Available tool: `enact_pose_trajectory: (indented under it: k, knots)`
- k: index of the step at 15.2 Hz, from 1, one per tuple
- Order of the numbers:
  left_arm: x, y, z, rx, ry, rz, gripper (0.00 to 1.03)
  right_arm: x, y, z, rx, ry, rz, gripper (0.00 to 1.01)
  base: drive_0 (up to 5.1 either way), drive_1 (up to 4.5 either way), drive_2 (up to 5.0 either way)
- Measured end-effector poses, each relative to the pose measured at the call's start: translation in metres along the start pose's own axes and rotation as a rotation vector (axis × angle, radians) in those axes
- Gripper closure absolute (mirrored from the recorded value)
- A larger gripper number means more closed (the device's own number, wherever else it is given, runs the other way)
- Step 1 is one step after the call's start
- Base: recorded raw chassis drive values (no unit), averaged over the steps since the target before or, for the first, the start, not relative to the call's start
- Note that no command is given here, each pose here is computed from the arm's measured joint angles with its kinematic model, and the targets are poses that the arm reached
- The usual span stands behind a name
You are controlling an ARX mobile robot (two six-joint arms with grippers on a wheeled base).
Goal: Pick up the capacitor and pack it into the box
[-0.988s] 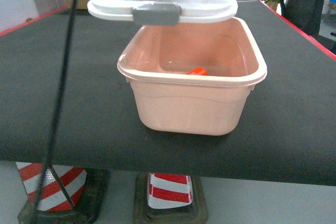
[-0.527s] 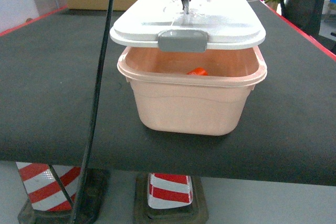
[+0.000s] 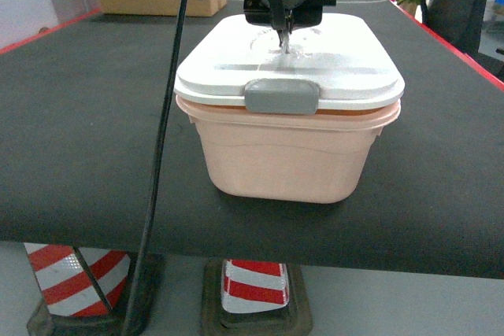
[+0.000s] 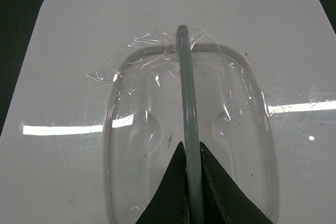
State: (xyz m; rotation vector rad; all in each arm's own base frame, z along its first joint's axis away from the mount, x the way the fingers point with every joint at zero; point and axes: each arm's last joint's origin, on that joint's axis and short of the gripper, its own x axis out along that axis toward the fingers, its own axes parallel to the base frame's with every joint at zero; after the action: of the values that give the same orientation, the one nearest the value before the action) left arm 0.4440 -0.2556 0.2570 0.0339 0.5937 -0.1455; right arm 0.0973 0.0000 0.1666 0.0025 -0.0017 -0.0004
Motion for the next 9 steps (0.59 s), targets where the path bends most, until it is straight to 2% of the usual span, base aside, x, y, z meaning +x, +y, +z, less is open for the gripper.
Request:
enact_pose_trajectory:
  k: [1,3,4,5,7,9]
  knots:
    - [0.0,0.0,0.0,-0.002,-0.002,-0.001,0.99,0.0,0.0,0.0,0.0,0.0,0.0,0.03,0.0,0.0,0.0]
    - [0.002,-0.001,-0.001,-0.006,-0.011,-0.018,0.78,0.0,0.0,0.0,0.0,0.0,0.0,0.03,0.0,0.0,0.0]
    - [0.002,-0.001,-0.002,-0.006,-0.012,-0.019,0.71,0.0,0.0,0.0,0.0,0.0,0.0,0.03,0.0,0.0,0.0]
    - [0.0,0.0,0.0,-0.008,-0.018,-0.026,0.58,0.0,0.0,0.0,0.0,0.0,0.0,0.03,0.0,0.0,0.0]
    - [-0.014,0.006,0.017,-0.038,-0.096,-0.032,0.35,0.0,0.0,0.0,0.0,0.0,0.0,0.03,0.0,0.0,0.0]
    - [-0.038,0.015,0.046,-0.108,-0.269,-0.058,0.14,0.0,0.0,0.0,0.0,0.0,0.0,0.03,0.0,0.0,0.0]
